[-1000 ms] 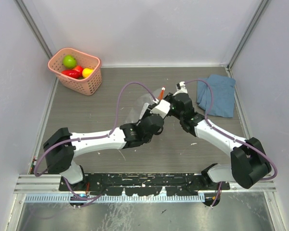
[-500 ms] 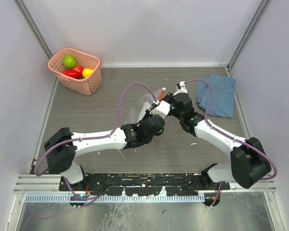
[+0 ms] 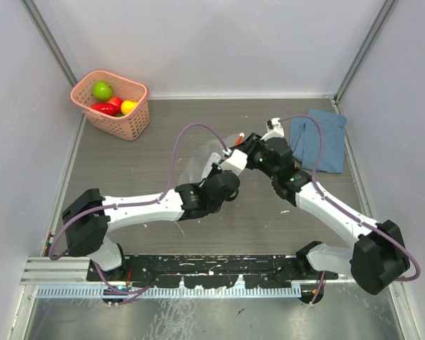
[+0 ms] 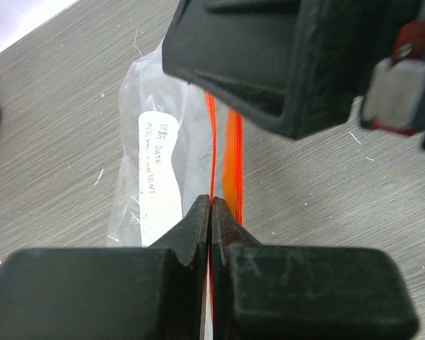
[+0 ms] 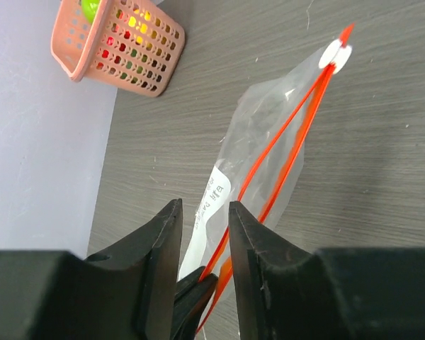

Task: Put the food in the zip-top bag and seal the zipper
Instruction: Open the zipper of the food storage bag.

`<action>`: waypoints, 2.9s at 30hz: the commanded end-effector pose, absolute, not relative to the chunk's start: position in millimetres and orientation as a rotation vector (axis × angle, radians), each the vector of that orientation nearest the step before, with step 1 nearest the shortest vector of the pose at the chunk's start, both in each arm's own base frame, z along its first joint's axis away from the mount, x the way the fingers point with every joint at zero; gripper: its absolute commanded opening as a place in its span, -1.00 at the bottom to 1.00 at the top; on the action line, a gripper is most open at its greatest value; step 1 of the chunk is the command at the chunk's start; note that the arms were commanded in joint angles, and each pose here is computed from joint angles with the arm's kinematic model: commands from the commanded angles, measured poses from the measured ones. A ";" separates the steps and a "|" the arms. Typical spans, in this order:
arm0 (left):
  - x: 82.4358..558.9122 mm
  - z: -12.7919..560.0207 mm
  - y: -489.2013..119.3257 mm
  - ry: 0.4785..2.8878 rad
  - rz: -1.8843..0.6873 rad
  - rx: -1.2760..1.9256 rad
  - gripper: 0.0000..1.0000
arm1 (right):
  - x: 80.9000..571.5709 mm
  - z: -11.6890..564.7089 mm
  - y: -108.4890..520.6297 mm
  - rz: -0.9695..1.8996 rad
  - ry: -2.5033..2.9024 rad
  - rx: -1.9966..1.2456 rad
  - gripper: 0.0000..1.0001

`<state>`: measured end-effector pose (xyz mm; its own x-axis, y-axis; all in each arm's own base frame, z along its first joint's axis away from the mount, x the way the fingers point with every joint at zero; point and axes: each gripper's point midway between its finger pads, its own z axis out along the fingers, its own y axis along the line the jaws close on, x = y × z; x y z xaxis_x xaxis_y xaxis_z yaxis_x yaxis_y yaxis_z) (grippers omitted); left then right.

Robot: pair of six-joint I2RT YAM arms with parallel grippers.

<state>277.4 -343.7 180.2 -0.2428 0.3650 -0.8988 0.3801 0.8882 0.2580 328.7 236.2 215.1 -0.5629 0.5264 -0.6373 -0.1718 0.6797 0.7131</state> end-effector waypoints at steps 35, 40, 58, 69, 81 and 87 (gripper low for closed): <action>269.5 210.7 -350.3 1.801 -0.207 0.464 -1.00 | 324.2 167.4 257.2 1.022 2.080 0.229 -0.13; 269.3 218.7 -339.8 1.794 -0.182 0.448 -1.00 | 328.4 161.0 241.4 0.861 2.123 0.191 -0.31; 261.6 231.4 -308.7 1.842 -0.275 0.398 -0.95 | 337.7 192.1 198.7 0.436 2.145 -0.011 -0.99; 272.0 230.6 -326.0 1.878 -0.433 0.356 -0.20 | 325.6 214.3 235.6 0.471 2.109 -0.098 -0.99; 299.4 230.6 -312.5 1.900 -0.307 0.316 -0.16 | 326.9 218.5 232.9 0.330 2.112 -0.145 -0.99; 301.1 244.0 -294.2 1.886 -0.276 0.290 -0.56 | 331.7 225.0 210.4 0.160 2.112 -0.175 -0.99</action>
<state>295.4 -307.3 207.4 -0.3716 0.1167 -0.9210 0.3690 0.9289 -0.0312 319.4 226.3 197.9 -0.5805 -0.0168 -0.8141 -0.2289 0.9628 0.1433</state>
